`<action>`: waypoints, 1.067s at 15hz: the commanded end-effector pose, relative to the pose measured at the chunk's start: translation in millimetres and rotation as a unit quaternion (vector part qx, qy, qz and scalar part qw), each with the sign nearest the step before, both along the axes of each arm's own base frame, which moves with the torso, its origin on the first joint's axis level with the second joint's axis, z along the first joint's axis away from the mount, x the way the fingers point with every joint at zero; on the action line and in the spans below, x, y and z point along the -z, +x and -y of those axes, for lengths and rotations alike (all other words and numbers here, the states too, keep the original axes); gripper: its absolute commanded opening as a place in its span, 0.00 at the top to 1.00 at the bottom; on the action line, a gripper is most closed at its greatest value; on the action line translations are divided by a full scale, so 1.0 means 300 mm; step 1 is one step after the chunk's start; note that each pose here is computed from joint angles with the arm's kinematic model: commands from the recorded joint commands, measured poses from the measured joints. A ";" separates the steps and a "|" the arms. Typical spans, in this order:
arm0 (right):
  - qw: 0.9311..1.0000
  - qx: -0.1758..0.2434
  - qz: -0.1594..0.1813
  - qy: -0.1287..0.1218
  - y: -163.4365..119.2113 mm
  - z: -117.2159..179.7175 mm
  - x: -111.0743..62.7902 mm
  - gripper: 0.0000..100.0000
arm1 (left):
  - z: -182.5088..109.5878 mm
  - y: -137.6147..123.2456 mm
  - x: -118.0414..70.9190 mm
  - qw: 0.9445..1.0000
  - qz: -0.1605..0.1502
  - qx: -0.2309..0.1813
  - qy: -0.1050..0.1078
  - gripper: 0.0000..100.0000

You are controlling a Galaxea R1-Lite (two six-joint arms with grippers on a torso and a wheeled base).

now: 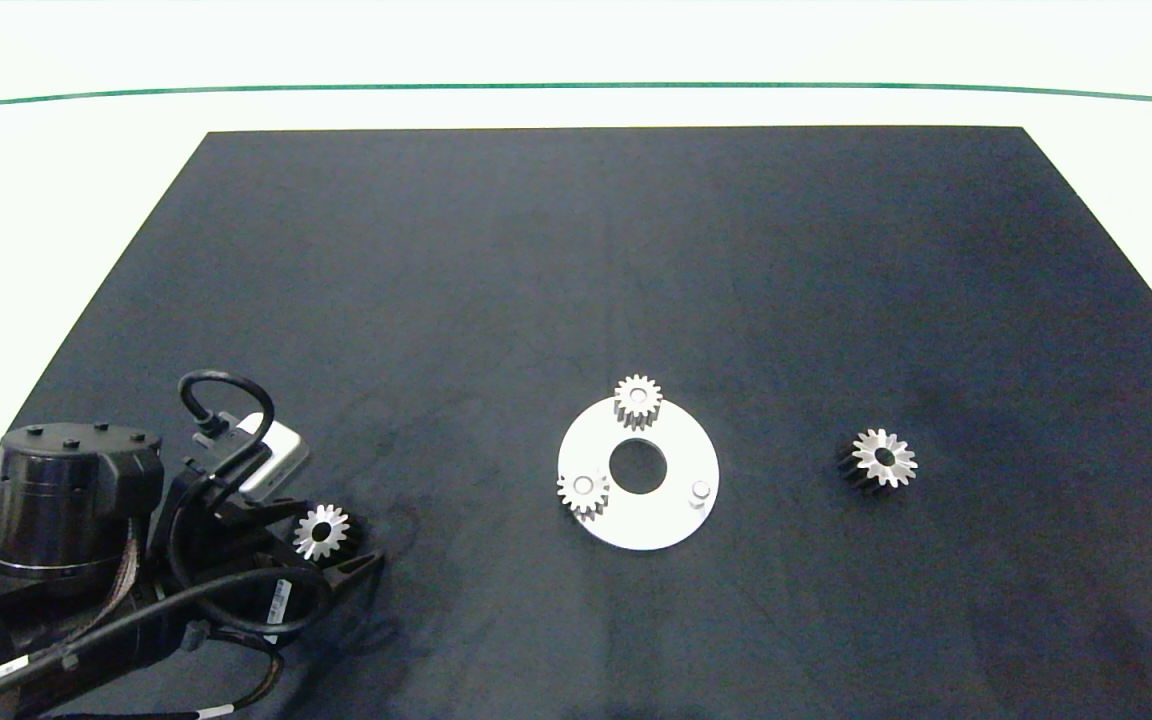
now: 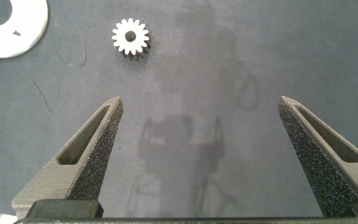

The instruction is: Remove an incorrectly installed larger gear and replace it with the correct smaller gear

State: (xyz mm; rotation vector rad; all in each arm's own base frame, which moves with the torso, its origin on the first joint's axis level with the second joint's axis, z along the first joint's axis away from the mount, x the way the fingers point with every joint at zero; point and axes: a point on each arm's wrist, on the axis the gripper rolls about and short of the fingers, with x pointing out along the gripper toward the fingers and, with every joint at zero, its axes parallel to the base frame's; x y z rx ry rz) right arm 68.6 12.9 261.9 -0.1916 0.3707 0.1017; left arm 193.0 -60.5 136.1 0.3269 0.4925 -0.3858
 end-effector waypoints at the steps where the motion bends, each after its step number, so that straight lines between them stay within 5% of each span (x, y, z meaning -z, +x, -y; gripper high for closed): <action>1: 1.000 0.000 -0.002 -0.001 0.001 0.000 0.001 0.00 | 0.000 0.000 0.004 1.000 -0.001 0.000 0.001 0.23; 16: 1.000 -0.002 -0.002 0.000 -0.003 0.000 0.005 0.00 | -0.001 0.000 0.008 1.000 -0.004 0.000 0.002 0.53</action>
